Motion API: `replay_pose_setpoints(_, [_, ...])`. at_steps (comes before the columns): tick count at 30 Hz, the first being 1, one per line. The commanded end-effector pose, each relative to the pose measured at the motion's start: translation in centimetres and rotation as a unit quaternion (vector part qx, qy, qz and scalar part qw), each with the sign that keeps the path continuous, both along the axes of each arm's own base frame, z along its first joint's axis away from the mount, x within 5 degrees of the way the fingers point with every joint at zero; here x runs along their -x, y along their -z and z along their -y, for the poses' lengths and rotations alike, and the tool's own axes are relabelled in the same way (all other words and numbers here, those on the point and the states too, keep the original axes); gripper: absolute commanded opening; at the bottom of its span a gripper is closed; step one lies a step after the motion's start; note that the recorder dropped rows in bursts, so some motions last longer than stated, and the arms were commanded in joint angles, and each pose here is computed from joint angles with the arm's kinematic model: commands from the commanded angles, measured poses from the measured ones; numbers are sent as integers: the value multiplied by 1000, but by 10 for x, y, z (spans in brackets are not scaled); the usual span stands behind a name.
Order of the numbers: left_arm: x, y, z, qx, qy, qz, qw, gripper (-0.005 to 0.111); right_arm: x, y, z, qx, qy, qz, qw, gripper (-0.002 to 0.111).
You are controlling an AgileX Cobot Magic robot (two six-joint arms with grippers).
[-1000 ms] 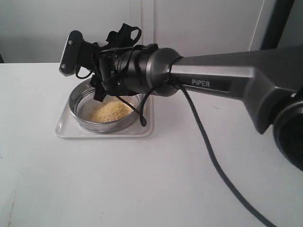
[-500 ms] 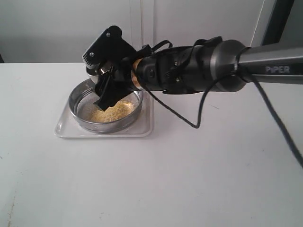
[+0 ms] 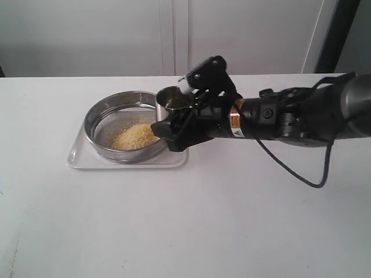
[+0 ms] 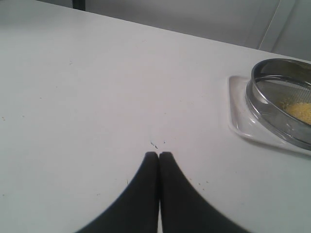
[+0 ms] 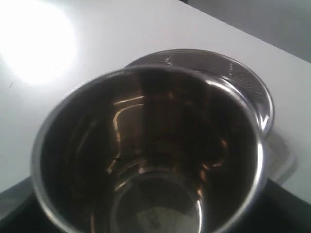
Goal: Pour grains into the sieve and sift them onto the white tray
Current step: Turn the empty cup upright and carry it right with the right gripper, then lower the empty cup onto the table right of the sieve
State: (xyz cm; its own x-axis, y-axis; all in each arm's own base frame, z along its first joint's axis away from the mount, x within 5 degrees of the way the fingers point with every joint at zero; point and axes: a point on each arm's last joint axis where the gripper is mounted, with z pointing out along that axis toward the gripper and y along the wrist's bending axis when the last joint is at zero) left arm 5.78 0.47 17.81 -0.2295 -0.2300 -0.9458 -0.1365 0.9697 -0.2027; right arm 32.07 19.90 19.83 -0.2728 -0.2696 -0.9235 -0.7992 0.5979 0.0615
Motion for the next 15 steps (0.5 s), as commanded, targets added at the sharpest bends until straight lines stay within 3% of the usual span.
replay_pose_setpoints(1, [0,1,0,0,-1,1,1000,0,2,10,28,-38,65,17,997,0])
replay_pose_setpoints(8, [0,1,0,0,-1,1,1000,0,5,35,65,-38,244,55,968,0])
replay_pose_setpoints(15, [0,1,0,0,-1,1,1000,0,2,57,73,-39,294,51,954,0])
